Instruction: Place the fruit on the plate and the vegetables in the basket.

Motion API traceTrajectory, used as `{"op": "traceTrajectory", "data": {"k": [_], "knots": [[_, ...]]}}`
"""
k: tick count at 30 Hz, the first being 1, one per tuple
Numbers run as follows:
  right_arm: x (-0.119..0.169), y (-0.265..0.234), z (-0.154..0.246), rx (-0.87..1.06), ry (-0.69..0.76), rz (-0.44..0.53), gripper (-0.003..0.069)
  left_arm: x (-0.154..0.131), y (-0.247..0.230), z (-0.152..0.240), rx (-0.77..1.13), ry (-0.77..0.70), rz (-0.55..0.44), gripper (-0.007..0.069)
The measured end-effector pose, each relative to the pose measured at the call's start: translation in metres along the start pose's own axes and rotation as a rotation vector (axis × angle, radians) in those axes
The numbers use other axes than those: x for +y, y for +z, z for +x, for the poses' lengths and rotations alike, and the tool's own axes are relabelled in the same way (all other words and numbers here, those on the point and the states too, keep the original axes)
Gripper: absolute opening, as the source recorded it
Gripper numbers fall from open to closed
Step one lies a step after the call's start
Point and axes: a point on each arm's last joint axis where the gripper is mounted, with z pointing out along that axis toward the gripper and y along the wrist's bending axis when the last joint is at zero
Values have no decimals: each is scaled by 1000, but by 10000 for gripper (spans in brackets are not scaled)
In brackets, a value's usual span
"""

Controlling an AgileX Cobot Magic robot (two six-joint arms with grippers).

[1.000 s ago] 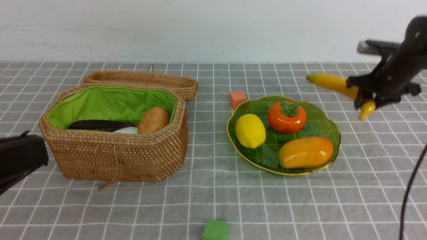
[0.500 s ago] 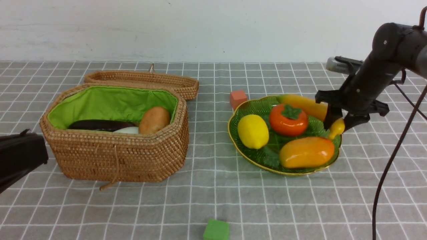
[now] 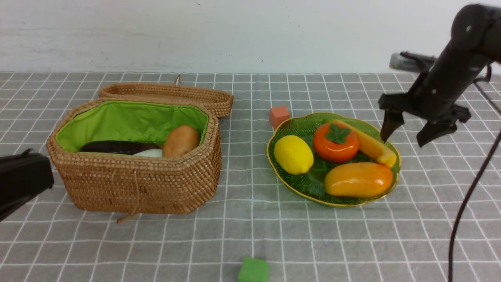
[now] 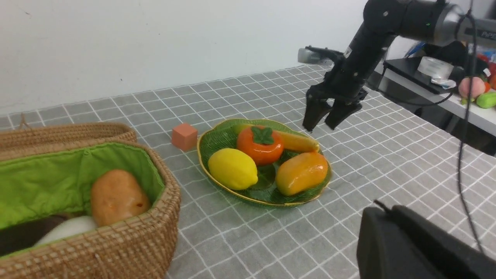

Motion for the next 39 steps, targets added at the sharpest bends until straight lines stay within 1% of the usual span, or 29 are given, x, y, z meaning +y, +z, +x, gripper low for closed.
{"op": "traceTrajectory", "data": {"k": [2,3,4,6,7,8,10,11,12,14,15,17,20,22,24,26,27,28,29,30,34,39], "knots": [[10,-45,6,-80,-31,-21,524,3,0,-1,-13,44,-33,8],[14,-65,12,-103,-42,-29,491,4,-1,-2,-19,39,-41,8],[16,-78,19,-131,-57,-37,442,5,-2,-1,-24,29,-47,8],[23,-114,41,-180,-78,-53,343,7,-6,6,-29,7,-54,8],[24,-133,62,-194,-90,-56,251,9,-11,15,-33,-15,-56,8],[24,-135,65,-196,-91,-56,239,10,-13,17,-41,-20,-56,8],[25,-153,98,-199,-97,-57,146,13,-19,30,-47,-43,-56,8],[24,-162,123,-197,-107,-56,95,16,-24,46,-57,-67,-38,8],[22,-162,141,-180,-108,-52,66,17,-26,54,-68,-84,-48,8],[18,-175,187,-204,-119,-46,11,19,-30,72,-102,-116,-29,12],[18,-176,191,-204,-120,-46,8,19,-30,74,-105,-121,-27,12],[10,-174,247,-218,-122,-37,-4,21,-31,90,-138,-155,-3,15],[3,-174,310,-295,-132,-37,-4,22,-30,101,-149,-180,9,19],[-1,-171,333,-348,-121,-41,-4,22,-28,107,-134,-180,6,20],[-3,-170,347,-398,-114,-43,-4,23,-26,110,-126,-180,4,20],[-7,-167,367,-522,-89,-56,-4,23,-23,116,-106,-180,0,22],[-7,-168,368,-531,-87,-58,-4,23,-23,116,-105,-179,0,22],[-9,-166,374,-580,-72,-68,-3,23,-22,119,-98,-178,-2,23],[-12,-159,378,-673,-38,-87,-1,24,-21,122,-87,-176,-5,26],[-13,-157,379,-714,-26,-96,0,24,-20,123,-82,-176,-7,27],[-17,-144,372,-880,49,-149,8,25,-19,127,-67,-175,-14,29],[-23,-127,366,-969,91,-163,17,26,-19,129,-47,-175,-28,36]]}}
